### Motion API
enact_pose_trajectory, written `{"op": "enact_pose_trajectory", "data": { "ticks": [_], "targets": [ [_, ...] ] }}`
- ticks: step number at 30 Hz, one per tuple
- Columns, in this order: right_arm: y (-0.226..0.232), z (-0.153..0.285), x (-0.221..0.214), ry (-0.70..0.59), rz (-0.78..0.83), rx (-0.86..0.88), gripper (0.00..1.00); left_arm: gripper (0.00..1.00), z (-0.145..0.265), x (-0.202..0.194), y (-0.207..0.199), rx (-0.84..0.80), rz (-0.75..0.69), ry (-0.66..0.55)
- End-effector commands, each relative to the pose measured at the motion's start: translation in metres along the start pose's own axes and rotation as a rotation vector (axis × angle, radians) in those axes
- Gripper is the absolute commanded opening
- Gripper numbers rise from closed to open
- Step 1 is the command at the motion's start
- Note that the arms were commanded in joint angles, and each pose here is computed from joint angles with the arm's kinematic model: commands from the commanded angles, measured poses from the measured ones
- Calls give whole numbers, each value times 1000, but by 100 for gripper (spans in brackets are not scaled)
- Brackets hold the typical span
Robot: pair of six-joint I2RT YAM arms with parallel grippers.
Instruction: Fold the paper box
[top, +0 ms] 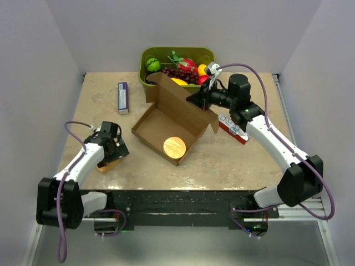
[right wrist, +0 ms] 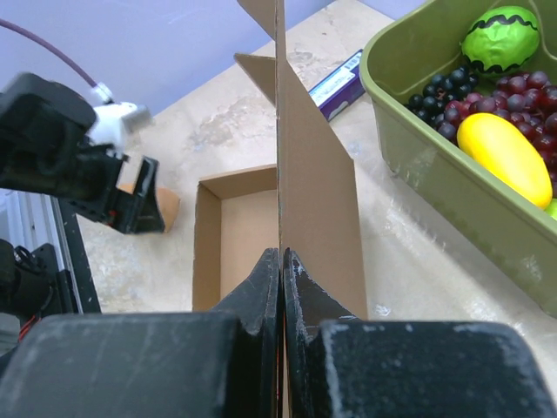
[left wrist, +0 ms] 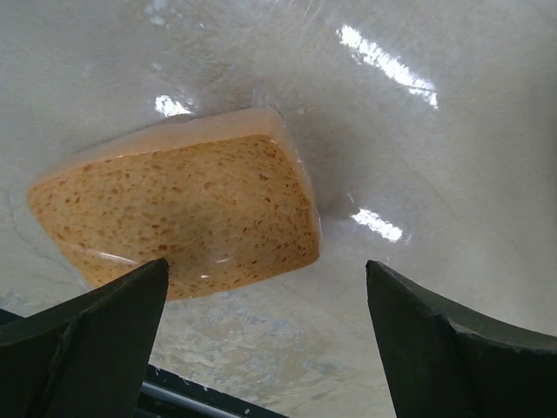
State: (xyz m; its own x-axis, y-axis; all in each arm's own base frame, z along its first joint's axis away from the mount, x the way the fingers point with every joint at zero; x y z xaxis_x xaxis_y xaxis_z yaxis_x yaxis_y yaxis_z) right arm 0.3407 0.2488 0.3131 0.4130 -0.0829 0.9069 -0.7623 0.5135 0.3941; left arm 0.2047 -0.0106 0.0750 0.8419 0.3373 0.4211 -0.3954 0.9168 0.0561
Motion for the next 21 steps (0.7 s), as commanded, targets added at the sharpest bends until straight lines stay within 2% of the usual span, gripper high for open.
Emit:
{"op": "enact_pose_trajectory", "data": {
  "ticks": [1, 4, 5, 6, 8, 11, 15, 21],
  "targets": [
    [7, 6, 14, -47, 33, 11, 0, 100, -22, 8, -29, -131, -6, -1],
    [5, 3, 12, -40, 22, 6, 0, 100, -28, 7, -65, -236, -25, -5],
    [4, 3, 12, -38, 18, 3, 0, 100, -24, 17, -84, -280, -41, -46],
    [3, 2, 12, -38, 17, -1, 0, 100, -25, 6, -106, -303, -102, -20],
    [1, 1, 11, -33, 15, -10, 0, 99, -18, 12, -139, -391, -105, -13],
    [-3, -2, 8, -22, 7, -21, 0, 100, -12, 14, -168, -448, -154, -26],
    [-7, -5, 4, -6, -4, -29, 0, 100, -5, 30, -166, -417, -210, -89],
    [-7, -5, 6, -9, -5, -30, 0, 100, 17, 56, -134, -329, -287, -226]
  ]
}}
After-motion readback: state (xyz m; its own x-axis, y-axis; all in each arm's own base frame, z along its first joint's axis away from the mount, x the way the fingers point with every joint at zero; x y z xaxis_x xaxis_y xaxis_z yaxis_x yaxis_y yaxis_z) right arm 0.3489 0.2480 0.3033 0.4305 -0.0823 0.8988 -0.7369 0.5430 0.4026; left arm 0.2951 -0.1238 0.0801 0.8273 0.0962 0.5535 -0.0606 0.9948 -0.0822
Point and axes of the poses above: each gripper's point midway between its finger pads, its own z axis back along the fingers, its own y axis along the line the jaws close on, x = y × z, the point moved 3 cm from there along z, back along the fingers, and after that the axes turned 9 degrees about -z, right-handed, at the moved point
